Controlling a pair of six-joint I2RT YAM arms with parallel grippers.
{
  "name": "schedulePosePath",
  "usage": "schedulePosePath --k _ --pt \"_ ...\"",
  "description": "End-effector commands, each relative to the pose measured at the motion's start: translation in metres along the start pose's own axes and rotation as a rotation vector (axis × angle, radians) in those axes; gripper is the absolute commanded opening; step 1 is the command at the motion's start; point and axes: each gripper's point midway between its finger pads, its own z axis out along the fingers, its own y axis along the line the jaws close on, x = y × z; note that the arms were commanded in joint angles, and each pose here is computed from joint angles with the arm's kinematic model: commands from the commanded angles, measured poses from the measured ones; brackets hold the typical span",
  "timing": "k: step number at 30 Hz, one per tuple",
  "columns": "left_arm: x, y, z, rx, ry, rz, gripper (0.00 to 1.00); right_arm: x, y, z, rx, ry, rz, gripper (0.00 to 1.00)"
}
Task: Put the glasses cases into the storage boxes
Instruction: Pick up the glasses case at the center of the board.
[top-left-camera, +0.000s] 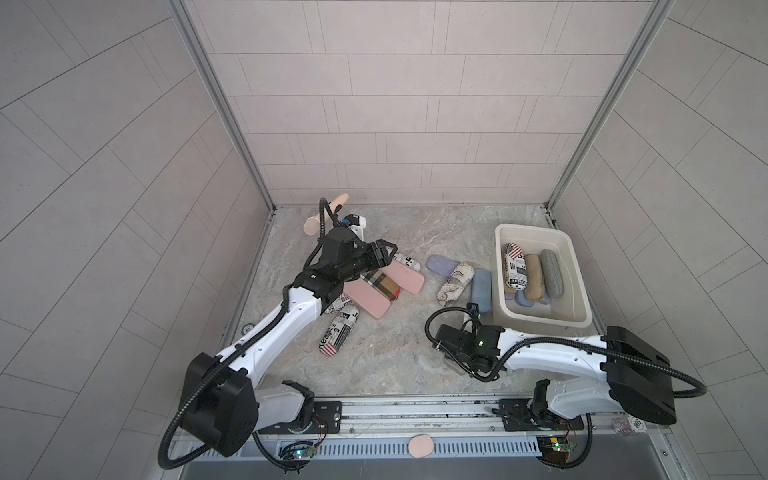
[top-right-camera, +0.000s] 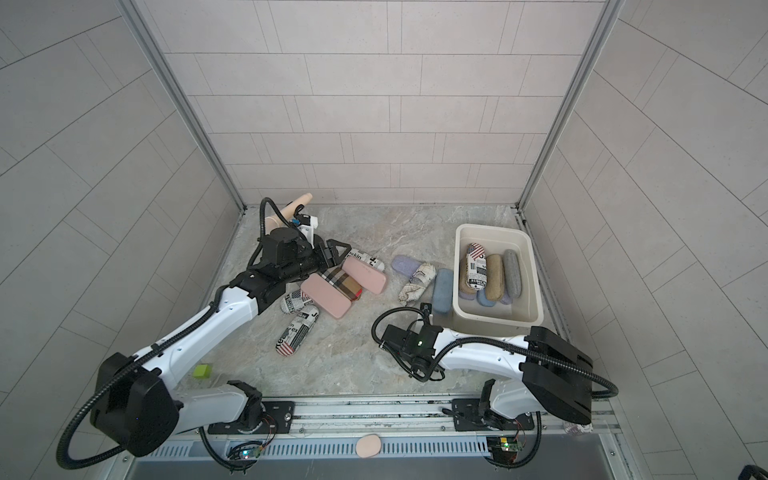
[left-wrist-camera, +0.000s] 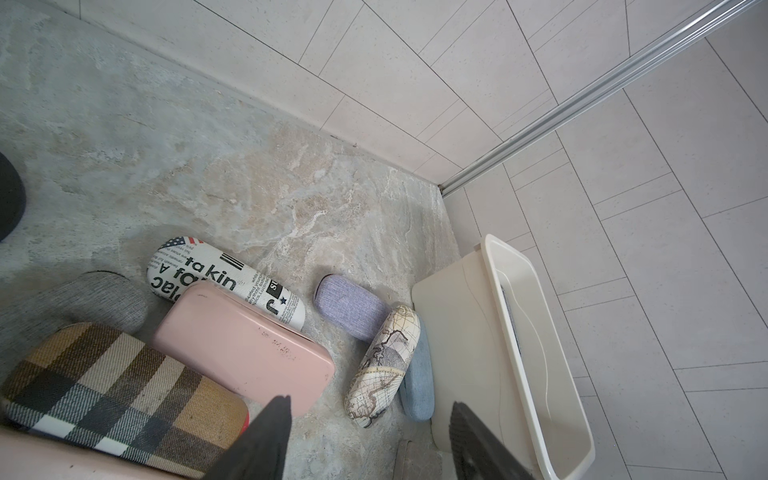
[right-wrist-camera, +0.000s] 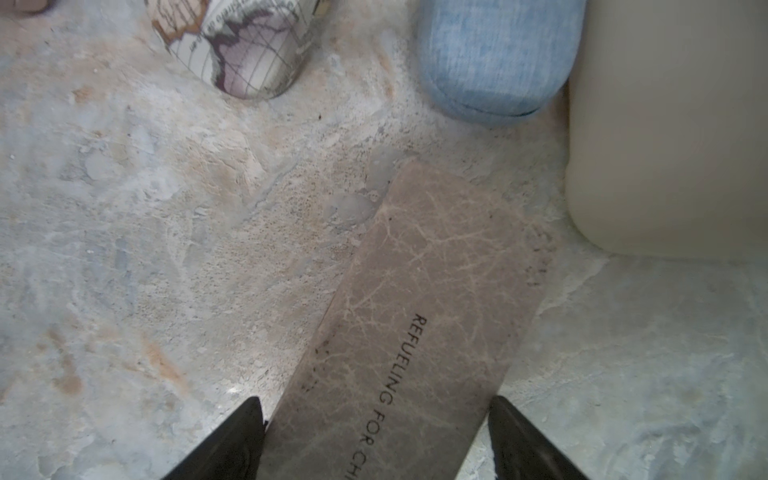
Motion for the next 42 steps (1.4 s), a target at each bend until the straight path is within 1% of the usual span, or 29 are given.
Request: schedulePosePath --k 1,5,13,16,22,27,30,34,39,42 --pt "-0.002 -0.007 -0.003 0.024 -0.014 0.010 0.67 0.005 -0.002 0.006 0.008 0.004 0.038 0.86" --pt "-0.002 -0.005 -0.003 0.017 -0.016 0.011 0.67 0.002 0.017 0.007 -0.034 0.001 -0.040 0.83" --pt "-0.002 -0.006 -0.004 0.019 -0.018 0.017 0.67 0.005 0.069 0.017 -0.093 0.020 -0.321 0.79" --pt "-0.002 -0.005 -0.002 0.017 -0.013 0.016 0.67 0.001 0.078 0.014 -0.102 0.010 -0.373 0.79" --pt "-0.003 -0.006 -0.004 0.016 -0.018 0.018 0.67 -0.016 0.078 -0.008 -0.111 -0.029 -0.405 0.79" --pt "-0.002 -0.005 -0.003 0.015 -0.015 0.017 0.67 -0.024 0.073 -0.024 -0.121 -0.046 -0.390 0.87" --pt "-0.003 -0.006 -0.004 0.015 -0.017 0.018 0.67 -0.019 0.073 -0.022 -0.105 -0.008 -0.407 0.91" --pt "-0.003 0.000 -0.004 -0.017 -0.025 0.022 0.67 -0.007 0.080 -0.010 -0.091 0.052 -0.415 0.92" --pt "-0.003 0.003 -0.004 -0.033 -0.024 0.029 0.67 -0.007 0.085 -0.001 -0.105 0.028 -0.371 0.92" --pt "-0.003 0.004 -0.004 -0.036 -0.022 0.031 0.67 -0.005 0.084 0.005 -0.098 0.038 -0.376 0.92"
